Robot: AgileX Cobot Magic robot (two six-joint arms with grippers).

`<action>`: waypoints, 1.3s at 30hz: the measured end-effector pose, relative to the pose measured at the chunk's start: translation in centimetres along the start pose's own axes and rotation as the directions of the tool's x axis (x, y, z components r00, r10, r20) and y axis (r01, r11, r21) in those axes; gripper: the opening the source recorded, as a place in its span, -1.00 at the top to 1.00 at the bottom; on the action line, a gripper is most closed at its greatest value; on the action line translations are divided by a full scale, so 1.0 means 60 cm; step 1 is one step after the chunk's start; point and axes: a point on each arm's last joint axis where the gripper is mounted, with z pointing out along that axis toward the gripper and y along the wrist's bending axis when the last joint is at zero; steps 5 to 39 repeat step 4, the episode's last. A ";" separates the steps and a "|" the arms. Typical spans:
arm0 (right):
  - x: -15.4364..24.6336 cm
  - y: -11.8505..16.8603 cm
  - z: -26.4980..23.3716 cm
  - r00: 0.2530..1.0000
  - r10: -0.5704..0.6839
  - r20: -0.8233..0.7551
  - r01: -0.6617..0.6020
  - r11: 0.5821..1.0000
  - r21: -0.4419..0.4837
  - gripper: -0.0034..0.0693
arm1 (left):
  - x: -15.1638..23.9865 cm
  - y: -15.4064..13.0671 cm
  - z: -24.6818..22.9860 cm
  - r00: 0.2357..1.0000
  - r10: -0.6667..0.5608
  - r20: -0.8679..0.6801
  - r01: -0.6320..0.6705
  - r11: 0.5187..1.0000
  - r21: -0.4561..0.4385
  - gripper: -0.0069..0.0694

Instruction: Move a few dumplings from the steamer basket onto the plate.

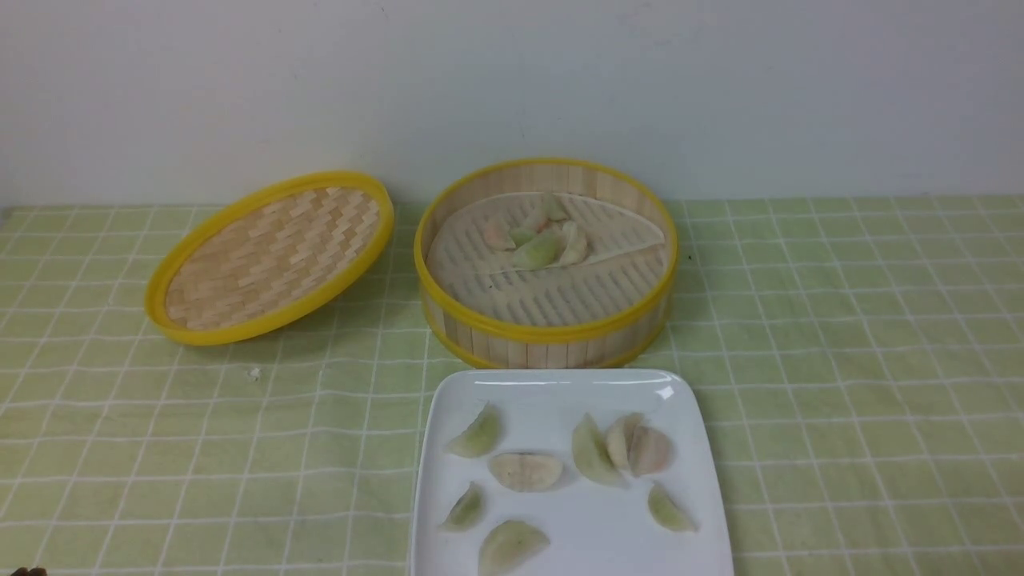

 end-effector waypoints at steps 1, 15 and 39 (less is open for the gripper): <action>0.000 0.000 0.000 1.000 0.000 0.000 0.000 1.000 0.000 0.95 | 0.000 0.000 0.000 1.000 0.000 0.000 0.000 1.000 0.000 0.83; 0.000 0.000 0.000 1.000 0.000 0.000 0.000 1.000 0.000 0.95 | 0.000 0.000 0.000 1.000 0.000 0.000 0.000 1.000 0.000 0.83; 0.000 0.000 0.000 1.000 0.000 0.000 0.000 1.000 0.000 0.95 | 0.000 0.000 0.000 1.000 0.000 0.000 0.000 1.000 0.000 0.83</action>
